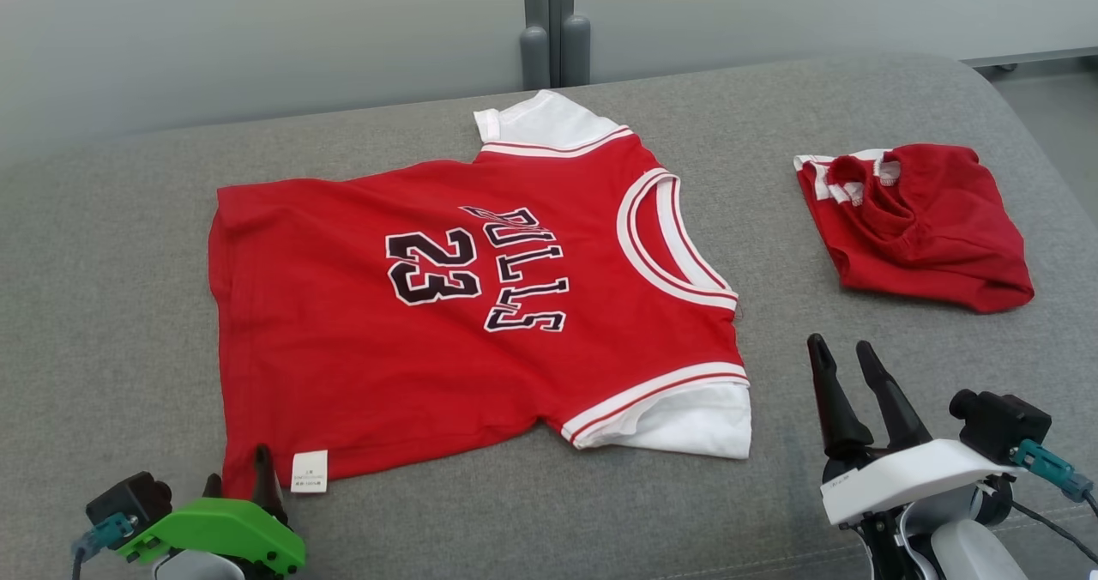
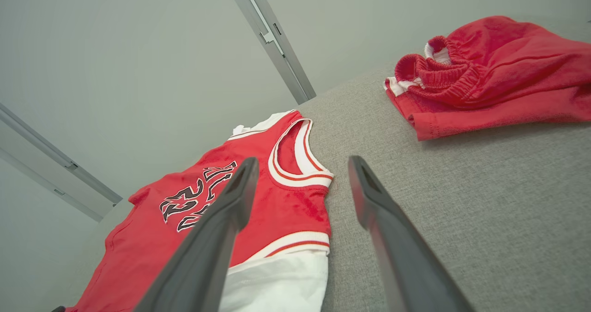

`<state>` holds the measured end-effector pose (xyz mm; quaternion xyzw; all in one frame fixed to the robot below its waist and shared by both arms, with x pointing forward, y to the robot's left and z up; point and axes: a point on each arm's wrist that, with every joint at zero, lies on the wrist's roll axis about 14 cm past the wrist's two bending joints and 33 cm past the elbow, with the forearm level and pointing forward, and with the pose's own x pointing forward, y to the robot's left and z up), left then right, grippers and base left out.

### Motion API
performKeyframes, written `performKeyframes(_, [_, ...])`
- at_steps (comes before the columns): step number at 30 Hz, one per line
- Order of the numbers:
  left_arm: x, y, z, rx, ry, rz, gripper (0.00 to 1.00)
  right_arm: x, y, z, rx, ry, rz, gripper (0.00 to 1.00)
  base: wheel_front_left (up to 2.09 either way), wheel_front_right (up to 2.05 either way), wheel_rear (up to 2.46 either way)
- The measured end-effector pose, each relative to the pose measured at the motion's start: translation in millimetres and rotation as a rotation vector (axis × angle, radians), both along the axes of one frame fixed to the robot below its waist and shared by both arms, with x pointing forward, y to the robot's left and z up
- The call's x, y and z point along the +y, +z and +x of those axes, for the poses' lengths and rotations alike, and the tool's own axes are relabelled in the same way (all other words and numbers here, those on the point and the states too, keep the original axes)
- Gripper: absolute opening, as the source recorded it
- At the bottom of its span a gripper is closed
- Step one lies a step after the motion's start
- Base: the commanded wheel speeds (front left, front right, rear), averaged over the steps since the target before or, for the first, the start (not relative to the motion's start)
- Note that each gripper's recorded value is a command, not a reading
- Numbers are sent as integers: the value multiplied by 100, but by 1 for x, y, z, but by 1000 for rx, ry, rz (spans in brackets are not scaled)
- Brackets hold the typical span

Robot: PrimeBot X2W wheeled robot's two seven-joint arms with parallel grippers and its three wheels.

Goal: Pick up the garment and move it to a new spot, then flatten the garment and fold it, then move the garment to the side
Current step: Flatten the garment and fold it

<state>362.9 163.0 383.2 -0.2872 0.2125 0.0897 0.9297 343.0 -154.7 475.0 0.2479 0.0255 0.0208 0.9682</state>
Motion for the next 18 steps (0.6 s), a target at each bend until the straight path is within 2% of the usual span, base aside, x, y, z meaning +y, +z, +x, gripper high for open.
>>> performKeyframes(18, [-2, -12, 4, 57, -88, 104, 100, -4, -2, 2, 8, -6, -9, 100, 0, 0, 0])
